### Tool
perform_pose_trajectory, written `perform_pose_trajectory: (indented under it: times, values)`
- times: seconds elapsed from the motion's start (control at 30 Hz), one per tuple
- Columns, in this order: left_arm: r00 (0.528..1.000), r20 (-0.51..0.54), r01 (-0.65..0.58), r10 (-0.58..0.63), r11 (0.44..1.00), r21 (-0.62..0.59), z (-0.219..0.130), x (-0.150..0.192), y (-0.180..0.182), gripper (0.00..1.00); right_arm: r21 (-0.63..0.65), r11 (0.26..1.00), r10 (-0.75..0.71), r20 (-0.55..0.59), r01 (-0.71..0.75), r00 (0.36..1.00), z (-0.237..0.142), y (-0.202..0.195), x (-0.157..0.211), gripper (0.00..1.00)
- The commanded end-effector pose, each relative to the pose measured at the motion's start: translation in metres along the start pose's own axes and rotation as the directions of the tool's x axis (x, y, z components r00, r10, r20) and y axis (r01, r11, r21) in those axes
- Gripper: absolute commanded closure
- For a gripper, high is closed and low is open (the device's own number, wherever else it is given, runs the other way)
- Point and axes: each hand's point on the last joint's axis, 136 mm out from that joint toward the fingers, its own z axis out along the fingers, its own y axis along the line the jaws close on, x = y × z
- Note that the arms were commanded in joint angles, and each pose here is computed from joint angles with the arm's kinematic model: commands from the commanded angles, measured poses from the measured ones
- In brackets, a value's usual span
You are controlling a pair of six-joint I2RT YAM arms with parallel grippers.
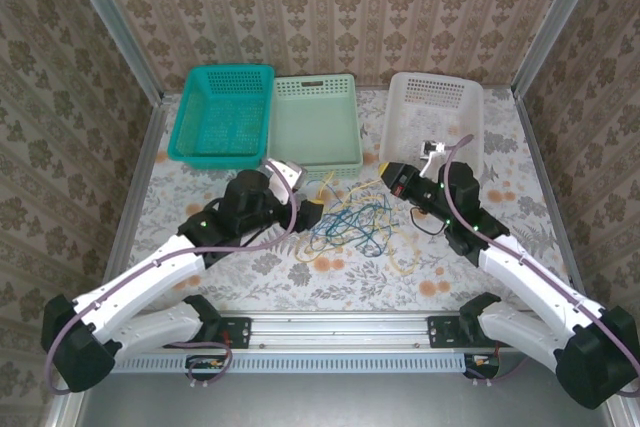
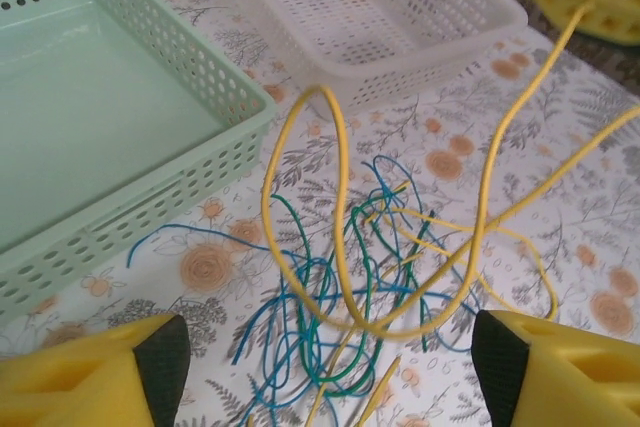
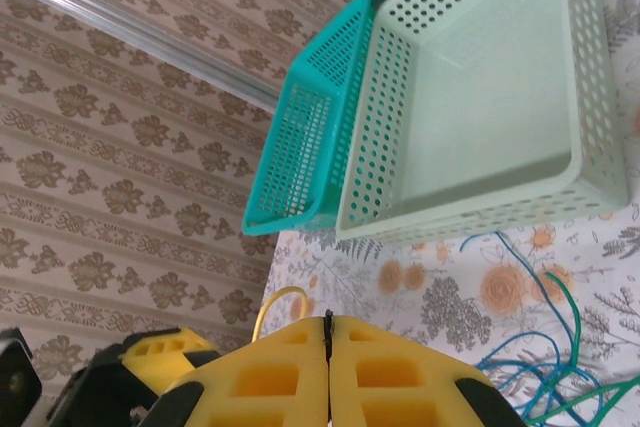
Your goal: Untangle the cables
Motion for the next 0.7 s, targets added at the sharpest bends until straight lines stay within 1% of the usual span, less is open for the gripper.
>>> perform_pose_trajectory:
  times: [0.0, 0.07, 0.13, 0.27, 0.4, 0.57, 0.67]
  values:
    - [0.996, 0.046, -0.077, 0.079, 0.996, -0.046, -0.015, -0.023, -0.009, 0.18, 0.011, 0.999, -0.035, 0.057, 0.034, 0.998, -0.005, 0.009, -0.015, 1.0]
    - [0.99, 0.055, -0.128, 0.129, 0.991, -0.024, -0.014, -0.031, -0.025, 0.19, 0.029, 0.998, -0.054, 0.06, 0.053, 0.997, -0.004, 0.01, -0.015, 1.0]
    - [0.979, 0.049, -0.199, 0.198, 0.98, 0.02, -0.006, -0.037, -0.05, 0.21, 0.059, 0.995, -0.082, 0.069, 0.078, 0.994, -0.005, 0.01, -0.014, 1.0]
    - [0.938, -0.01, -0.343, 0.345, 0.936, 0.08, 0.018, -0.032, -0.094, 0.25, 0.082, 0.994, -0.074, 0.099, 0.066, 0.992, -0.008, 0.011, -0.017, 1.0]
    - [0.902, -0.072, -0.421, 0.426, 0.904, 0.074, 0.041, -0.027, -0.102, 0.28, 0.104, 0.992, -0.08, 0.092, 0.07, 0.993, -0.011, 0.011, -0.017, 1.0]
    - [0.868, -0.062, -0.486, 0.493, 0.868, 0.105, 0.054, -0.03, -0.113, 0.32, 0.137, 0.988, -0.086, 0.107, 0.071, 0.991, -0.021, 0.008, -0.021, 1.0]
    - [0.858, -0.071, -0.502, 0.508, 0.861, 0.086, 0.059, -0.028, -0.111, 0.31, 0.136, 0.988, -0.083, 0.106, 0.068, 0.991, -0.023, 0.01, -0.022, 1.0]
